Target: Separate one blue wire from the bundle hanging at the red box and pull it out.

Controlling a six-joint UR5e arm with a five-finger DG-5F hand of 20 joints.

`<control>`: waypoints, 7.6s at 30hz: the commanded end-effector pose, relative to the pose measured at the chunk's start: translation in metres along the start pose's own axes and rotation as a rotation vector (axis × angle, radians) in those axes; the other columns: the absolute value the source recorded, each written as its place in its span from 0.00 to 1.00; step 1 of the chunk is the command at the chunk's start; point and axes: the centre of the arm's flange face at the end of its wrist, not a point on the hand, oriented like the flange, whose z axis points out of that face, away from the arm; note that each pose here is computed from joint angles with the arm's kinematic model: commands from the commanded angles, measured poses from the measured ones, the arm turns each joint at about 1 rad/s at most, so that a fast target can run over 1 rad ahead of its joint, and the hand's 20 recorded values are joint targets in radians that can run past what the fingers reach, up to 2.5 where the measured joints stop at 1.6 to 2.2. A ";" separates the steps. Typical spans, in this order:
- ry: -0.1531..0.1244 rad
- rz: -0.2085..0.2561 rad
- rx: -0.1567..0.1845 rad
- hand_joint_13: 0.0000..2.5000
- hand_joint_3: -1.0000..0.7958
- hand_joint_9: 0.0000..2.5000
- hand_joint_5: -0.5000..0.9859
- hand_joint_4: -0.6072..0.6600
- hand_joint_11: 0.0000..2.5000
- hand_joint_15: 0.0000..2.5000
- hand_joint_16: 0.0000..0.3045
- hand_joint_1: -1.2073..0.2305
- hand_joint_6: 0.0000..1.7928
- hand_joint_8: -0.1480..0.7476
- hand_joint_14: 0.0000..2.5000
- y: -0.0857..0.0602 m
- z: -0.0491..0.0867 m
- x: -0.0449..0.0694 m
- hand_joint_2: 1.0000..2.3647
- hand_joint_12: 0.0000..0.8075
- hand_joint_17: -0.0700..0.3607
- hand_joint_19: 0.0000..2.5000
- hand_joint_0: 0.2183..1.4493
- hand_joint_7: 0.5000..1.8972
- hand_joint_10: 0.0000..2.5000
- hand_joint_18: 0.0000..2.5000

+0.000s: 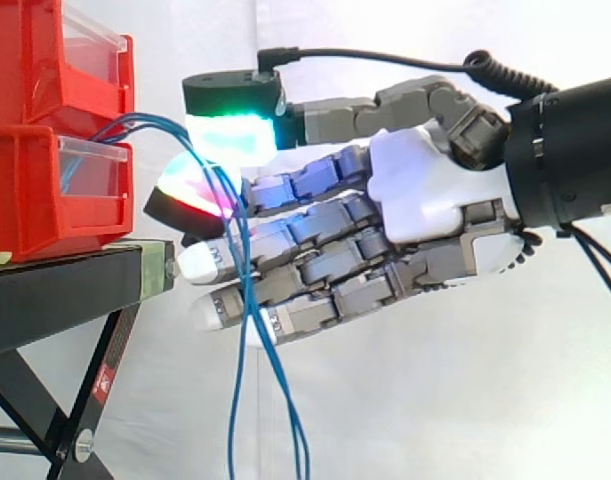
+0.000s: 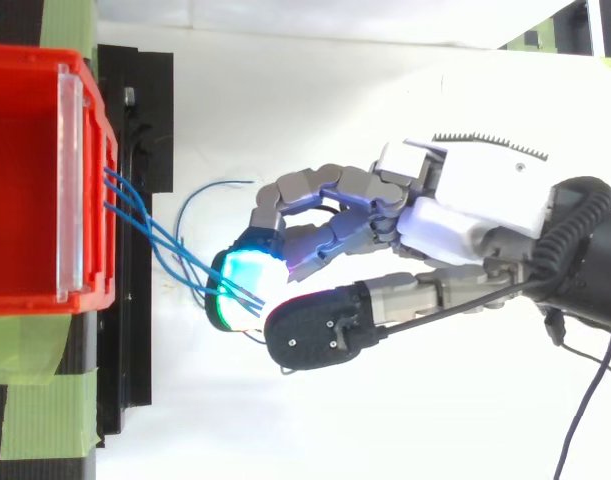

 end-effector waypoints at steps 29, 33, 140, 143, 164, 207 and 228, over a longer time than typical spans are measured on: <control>-0.019 0.000 0.012 0.22 0.51 0.31 0.22 0.65 0.19 0.08 0.14 0.33 0.45 0.55 0.00 0.021 -0.012 -0.013 0.02 0.46 0.39 0.22 0.32 0.45 0.00 0.18; -0.016 0.041 -0.013 0.22 0.51 0.31 0.22 0.65 0.19 0.08 0.14 0.33 0.45 0.55 0.00 0.023 -0.010 -0.011 0.02 0.46 0.39 0.22 0.32 0.44 0.00 0.18; -0.015 0.158 -0.037 0.42 0.47 0.26 0.20 0.65 0.27 0.47 0.12 0.37 0.46 0.54 0.01 0.025 -0.007 -0.010 0.02 0.44 0.36 0.30 0.34 0.38 0.01 0.27; -0.015 0.158 -0.037 0.44 0.47 0.26 0.20 0.65 0.28 0.56 0.13 0.37 0.46 0.54 0.00 0.025 -0.007 -0.010 0.02 0.41 0.37 0.32 0.34 0.37 0.00 0.28; -0.018 0.158 -0.038 0.42 0.47 0.27 0.20 0.65 0.29 0.56 0.15 0.37 0.46 0.54 0.00 0.025 -0.007 -0.010 0.02 0.43 0.39 0.35 0.34 0.36 0.00 0.30; -0.021 0.156 -0.040 0.41 0.44 0.28 0.20 0.65 0.31 0.55 0.14 0.38 0.46 0.54 0.26 0.025 -0.007 -0.010 0.02 0.41 0.39 0.38 0.35 0.34 0.00 0.33; -0.020 0.157 -0.041 0.38 0.43 0.30 0.20 0.66 0.35 0.49 0.14 0.38 0.46 0.55 0.62 0.025 -0.007 -0.010 0.02 0.41 0.38 0.44 0.36 0.34 0.00 0.37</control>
